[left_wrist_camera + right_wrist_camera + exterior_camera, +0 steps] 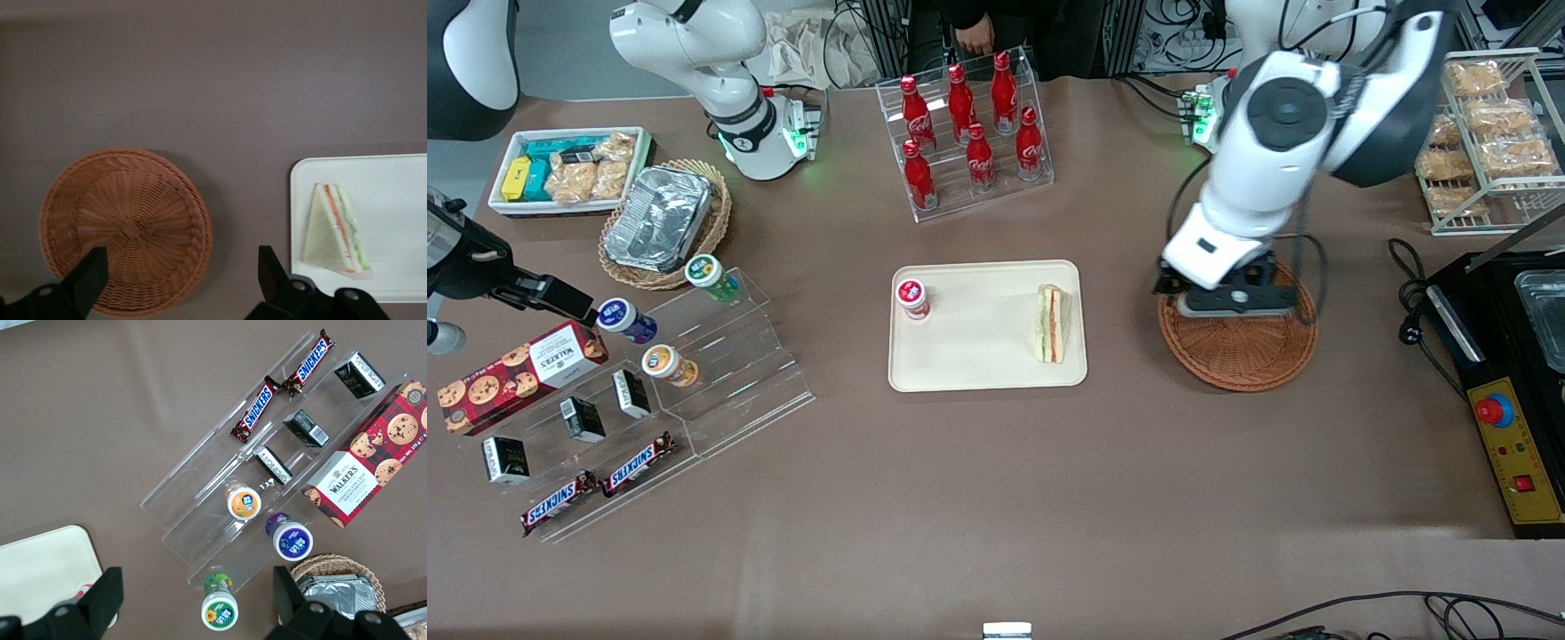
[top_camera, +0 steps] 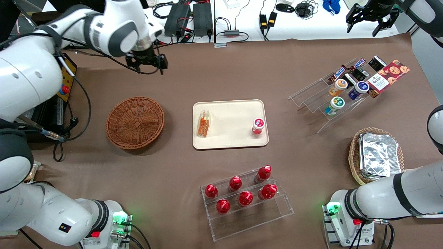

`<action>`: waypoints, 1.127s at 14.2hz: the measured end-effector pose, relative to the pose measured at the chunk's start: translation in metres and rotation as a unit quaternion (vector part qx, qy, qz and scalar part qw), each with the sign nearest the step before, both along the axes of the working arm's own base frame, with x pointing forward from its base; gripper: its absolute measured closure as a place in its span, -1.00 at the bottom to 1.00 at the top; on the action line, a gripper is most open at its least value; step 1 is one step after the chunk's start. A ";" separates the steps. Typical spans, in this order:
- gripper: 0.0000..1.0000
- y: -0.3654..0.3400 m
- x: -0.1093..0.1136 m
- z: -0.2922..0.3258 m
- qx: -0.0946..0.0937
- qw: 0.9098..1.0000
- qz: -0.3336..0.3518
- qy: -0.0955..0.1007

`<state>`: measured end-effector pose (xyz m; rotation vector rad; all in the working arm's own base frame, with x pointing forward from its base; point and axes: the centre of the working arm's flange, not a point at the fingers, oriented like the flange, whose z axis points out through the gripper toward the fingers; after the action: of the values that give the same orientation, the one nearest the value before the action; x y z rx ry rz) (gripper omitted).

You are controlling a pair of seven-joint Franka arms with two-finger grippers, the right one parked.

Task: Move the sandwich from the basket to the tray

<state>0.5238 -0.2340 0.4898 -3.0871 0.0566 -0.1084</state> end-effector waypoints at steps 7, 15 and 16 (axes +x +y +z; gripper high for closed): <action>-1.00 0.142 0.025 0.038 -0.111 0.994 -0.005 0.016; -1.00 0.177 0.013 0.074 -0.083 0.996 -0.009 -0.011; -1.00 0.169 0.011 0.077 -0.068 0.997 -0.020 -0.014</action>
<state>0.5350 -0.0646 0.5672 -3.2197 0.1130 -0.1649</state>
